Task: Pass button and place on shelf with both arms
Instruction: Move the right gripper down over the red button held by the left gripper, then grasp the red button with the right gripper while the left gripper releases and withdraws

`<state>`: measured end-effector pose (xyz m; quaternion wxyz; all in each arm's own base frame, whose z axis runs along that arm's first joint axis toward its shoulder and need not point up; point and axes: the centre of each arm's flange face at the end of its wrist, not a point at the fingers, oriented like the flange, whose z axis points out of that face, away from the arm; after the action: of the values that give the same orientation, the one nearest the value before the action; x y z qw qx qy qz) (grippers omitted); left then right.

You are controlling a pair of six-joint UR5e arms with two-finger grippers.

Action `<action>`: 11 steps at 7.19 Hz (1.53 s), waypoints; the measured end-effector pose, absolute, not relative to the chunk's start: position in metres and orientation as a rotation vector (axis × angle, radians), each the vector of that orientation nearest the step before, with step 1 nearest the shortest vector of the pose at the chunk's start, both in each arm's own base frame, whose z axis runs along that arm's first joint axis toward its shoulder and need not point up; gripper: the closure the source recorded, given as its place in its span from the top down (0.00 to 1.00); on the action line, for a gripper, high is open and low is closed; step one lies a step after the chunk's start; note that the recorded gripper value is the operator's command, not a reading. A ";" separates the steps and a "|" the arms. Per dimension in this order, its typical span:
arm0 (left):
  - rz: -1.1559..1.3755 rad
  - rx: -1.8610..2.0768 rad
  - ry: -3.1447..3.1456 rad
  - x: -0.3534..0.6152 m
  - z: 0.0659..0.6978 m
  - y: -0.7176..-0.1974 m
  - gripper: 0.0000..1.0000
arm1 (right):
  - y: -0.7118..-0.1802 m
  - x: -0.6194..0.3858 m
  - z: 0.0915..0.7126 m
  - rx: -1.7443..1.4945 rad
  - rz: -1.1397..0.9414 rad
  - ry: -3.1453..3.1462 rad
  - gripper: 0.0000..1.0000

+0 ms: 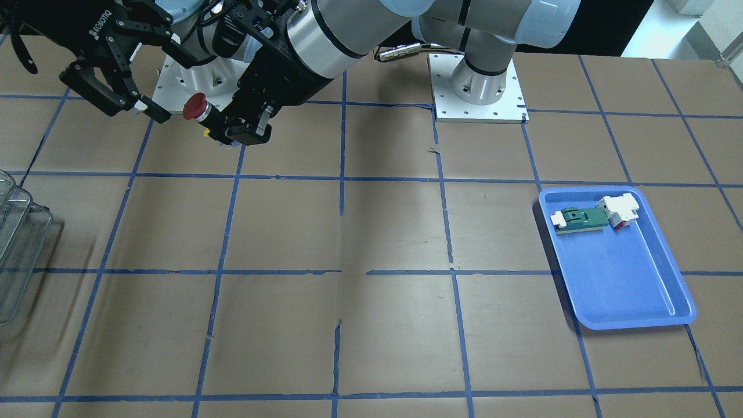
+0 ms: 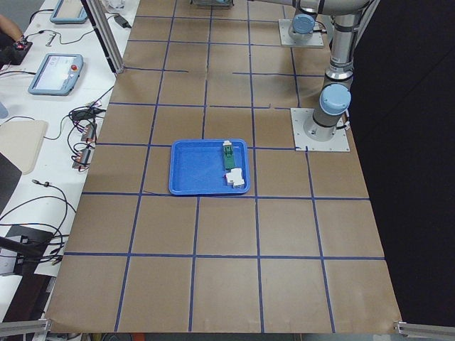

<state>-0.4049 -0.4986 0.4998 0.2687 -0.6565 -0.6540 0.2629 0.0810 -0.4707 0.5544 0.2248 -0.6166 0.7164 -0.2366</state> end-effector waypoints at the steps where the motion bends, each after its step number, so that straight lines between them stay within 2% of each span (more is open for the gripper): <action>1: 0.716 -1.771 -1.757 -0.407 0.501 -0.498 0.00 | -0.470 0.087 0.552 -1.723 -0.629 1.968 1.00; 8: 0.736 -1.781 -1.743 -0.408 0.510 -0.487 0.00 | -0.470 0.096 0.548 -1.739 -0.631 1.939 1.00; 9: 0.738 -1.780 -1.743 -0.408 0.511 -0.486 0.00 | -0.470 0.098 0.549 -1.726 -0.647 1.933 0.90; 11: 0.742 -1.779 -1.738 -0.407 0.513 -0.484 0.00 | -0.471 0.099 0.550 -1.702 -0.656 1.933 0.25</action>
<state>-0.4074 -0.4844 0.5128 0.2697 -0.6600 -0.6448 0.2753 0.0987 -0.4707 0.5501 0.2393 -0.6218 0.7061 -0.2397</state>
